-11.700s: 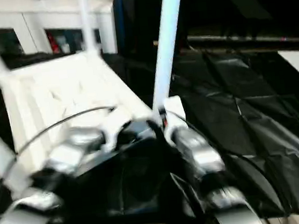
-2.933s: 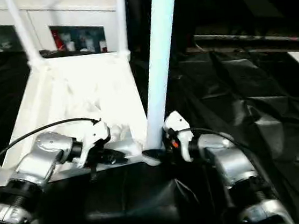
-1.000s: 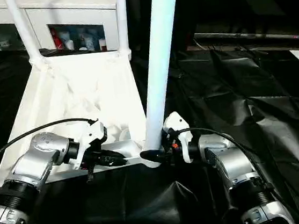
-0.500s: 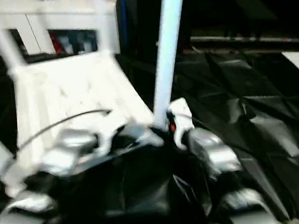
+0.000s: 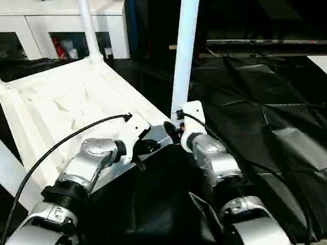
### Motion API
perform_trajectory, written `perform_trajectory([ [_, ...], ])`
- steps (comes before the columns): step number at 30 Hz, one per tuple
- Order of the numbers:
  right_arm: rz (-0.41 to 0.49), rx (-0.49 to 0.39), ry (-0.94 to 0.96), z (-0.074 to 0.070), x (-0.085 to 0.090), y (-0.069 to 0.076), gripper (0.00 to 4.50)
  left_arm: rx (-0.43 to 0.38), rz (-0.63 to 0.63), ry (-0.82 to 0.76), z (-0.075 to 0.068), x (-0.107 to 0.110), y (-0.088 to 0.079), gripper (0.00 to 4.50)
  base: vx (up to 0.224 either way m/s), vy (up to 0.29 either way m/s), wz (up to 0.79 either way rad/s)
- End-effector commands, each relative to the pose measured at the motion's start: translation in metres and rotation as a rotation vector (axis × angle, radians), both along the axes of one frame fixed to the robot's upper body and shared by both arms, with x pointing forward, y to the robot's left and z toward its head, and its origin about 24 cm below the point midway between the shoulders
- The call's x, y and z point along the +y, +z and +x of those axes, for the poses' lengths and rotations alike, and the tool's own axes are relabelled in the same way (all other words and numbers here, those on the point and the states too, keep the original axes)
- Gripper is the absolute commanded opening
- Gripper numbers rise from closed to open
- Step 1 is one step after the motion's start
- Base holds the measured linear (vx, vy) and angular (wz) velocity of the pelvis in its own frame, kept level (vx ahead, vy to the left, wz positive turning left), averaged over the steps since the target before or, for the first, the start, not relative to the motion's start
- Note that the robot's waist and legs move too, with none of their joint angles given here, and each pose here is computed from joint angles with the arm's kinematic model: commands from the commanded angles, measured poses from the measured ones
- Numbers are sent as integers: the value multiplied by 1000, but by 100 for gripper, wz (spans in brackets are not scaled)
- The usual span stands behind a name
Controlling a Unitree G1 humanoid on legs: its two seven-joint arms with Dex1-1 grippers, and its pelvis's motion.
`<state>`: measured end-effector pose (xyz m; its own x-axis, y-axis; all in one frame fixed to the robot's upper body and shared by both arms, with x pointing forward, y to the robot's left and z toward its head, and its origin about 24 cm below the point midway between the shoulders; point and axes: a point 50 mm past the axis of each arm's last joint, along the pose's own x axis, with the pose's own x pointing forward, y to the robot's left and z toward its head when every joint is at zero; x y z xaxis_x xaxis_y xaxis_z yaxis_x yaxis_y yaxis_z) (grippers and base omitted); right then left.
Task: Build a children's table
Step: Rotate leg to tighten
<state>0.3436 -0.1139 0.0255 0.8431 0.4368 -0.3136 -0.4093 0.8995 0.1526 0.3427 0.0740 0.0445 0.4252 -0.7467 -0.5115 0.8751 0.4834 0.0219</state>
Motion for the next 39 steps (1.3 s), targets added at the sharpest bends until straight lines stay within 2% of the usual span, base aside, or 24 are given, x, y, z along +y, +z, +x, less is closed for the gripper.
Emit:
perform_trajectory([
  [1,24,33,275,-16,30,-6,365,-15,-62,-132,-9,-11,1,0,0,0,0],
  [2,24,33,275,-16,30,-6,376,-15,-62,-132,-9,-11,1,0,0,0,0],
  [3,4,6,410,-25,22,-4,386,5,-82,-226,-16,-3,2,0,0,0,0],
  [4,4,6,410,-25,22,-4,392,5,-82,-226,-16,-3,2,0,0,0,0],
  [7,29,-14,591,-41,12,4,392,48,-109,-341,-27,9,3,0,0,0,0],
  [12,70,-18,699,-52,0,13,392,133,-122,-456,-39,25,5,0,0,0,0],
  [18,46,28,820,-65,-13,15,392,154,-107,-462,-44,38,3,0,0,0,0],
  [19,42,28,830,-66,-14,15,392,155,-109,-461,-44,39,4,0,0,0,0],
  [20,40,26,834,-66,-14,15,367,156,-110,-461,-45,40,4,0,0,0,0],
  [23,42,35,840,-67,-13,15,355,158,-113,-458,-45,41,5,0,0,0,0],
  [26,54,39,845,-66,-9,16,319,159,-114,-455,-46,42,5,0,0,0,0],
  [29,56,43,848,-66,-8,16,309,159,-114,-450,-46,43,5,0,0,0,0],
  [31,54,47,848,-66,-8,15,278,159,-113,-448,-47,43,5,0,0,0,0],
  [39,55,64,763,-63,-6,5,258,138,-119,-393,-44,40,4,0,0,0,0],
])
